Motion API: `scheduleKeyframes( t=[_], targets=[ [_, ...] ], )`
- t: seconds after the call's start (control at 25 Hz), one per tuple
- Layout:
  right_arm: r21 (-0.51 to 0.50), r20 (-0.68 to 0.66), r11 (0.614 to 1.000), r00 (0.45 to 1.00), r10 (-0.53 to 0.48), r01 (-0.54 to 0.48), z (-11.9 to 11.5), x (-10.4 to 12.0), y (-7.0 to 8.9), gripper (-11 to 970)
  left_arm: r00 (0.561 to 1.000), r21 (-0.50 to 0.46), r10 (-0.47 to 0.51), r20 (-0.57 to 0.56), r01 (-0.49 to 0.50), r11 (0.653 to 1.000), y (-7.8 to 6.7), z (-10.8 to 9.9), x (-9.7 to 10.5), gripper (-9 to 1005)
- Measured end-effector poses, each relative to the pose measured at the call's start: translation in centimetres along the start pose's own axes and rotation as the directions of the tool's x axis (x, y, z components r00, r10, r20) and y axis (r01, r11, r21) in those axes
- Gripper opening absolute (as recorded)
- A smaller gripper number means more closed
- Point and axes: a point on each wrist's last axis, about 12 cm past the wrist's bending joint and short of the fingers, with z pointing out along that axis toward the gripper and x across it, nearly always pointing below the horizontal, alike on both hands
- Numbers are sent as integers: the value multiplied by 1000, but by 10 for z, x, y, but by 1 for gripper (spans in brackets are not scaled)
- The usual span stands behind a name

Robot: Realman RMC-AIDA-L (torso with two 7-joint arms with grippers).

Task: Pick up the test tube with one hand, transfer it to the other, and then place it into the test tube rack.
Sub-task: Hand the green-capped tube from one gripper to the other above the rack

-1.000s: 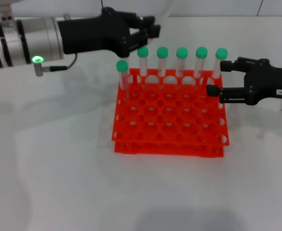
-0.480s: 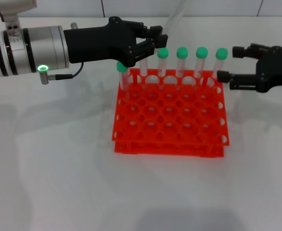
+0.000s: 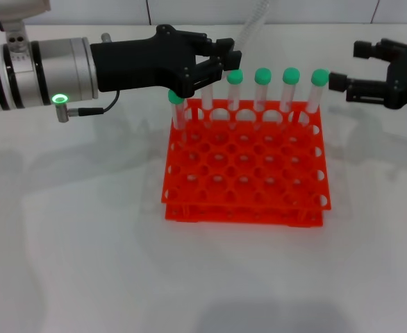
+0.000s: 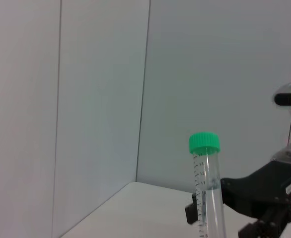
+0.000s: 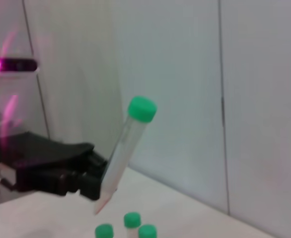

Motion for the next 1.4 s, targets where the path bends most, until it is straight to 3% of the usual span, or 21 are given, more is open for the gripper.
scheduleKeyframes(
  t=[0.72, 1.4],
  targets=[
    [-34, 114, 999, 993, -31, 35, 14, -34, -1, 796, 1000, -2, -8, -3, 8, 1000, -1, -4, 4, 196],
    [-79, 160, 996, 987, -27, 40, 27, -48, 3, 793, 1000, -8, -14, 0, 14, 1000, -2, -6, 6, 196]
  ],
)
